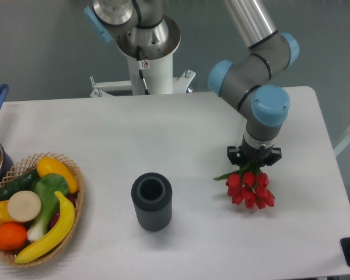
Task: Place the flowers on the table
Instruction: 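Lay the tulips on the table and open the gripper, then raise the open gripper away from the tulips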
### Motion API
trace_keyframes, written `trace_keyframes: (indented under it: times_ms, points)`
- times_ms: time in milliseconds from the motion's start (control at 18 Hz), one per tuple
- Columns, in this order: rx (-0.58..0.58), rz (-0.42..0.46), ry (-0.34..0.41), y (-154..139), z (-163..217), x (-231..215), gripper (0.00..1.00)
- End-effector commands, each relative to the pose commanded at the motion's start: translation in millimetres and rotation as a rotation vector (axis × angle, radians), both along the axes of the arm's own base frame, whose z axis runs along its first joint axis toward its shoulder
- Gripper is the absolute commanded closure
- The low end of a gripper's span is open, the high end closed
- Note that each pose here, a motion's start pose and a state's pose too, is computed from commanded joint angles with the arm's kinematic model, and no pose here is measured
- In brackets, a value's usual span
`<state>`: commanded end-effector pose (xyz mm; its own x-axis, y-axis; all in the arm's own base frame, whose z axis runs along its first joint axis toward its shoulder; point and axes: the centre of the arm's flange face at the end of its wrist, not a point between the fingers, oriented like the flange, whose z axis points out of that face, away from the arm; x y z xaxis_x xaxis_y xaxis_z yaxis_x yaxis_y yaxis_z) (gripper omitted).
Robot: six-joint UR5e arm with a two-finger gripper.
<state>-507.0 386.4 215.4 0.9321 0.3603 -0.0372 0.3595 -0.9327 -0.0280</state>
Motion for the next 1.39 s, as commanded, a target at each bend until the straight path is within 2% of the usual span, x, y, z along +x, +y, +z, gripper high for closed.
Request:
trace_keyframes:
  times_ms: [111, 167, 222, 278, 333, 667, 778, 889, 944, 1111, 1278, 1389]
  points:
    - [0.003, 0.000, 0.004, 0, 0, -1, 0.46]
    - [0.004, -0.005, 0.006, 0, 1, -2, 0.39]
    - [0.004, -0.012, 0.010, 1, 3, -3, 0.23]
    - [0.006, -0.012, 0.015, 0, 4, -5, 0.02]
    - [0.009, -0.011, 0.021, 0, 6, -5, 0.00]
    - [0.022, -0.001, 0.062, -9, 26, -12, 0.00]
    - [0.023, -0.034, 0.090, -13, 40, -16, 0.00]
    - [0.035, -0.050, 0.112, -39, 60, -31, 0.00]
    - [0.033, -0.082, 0.116, -44, 66, -33, 0.00]
    - [0.001, -0.272, 0.112, -49, 62, -31, 0.00]
    - [-0.021, -0.457, 0.113, -65, 62, -40, 0.00]
    - [-0.032, -0.545, 0.120, -78, 67, -46, 0.00]
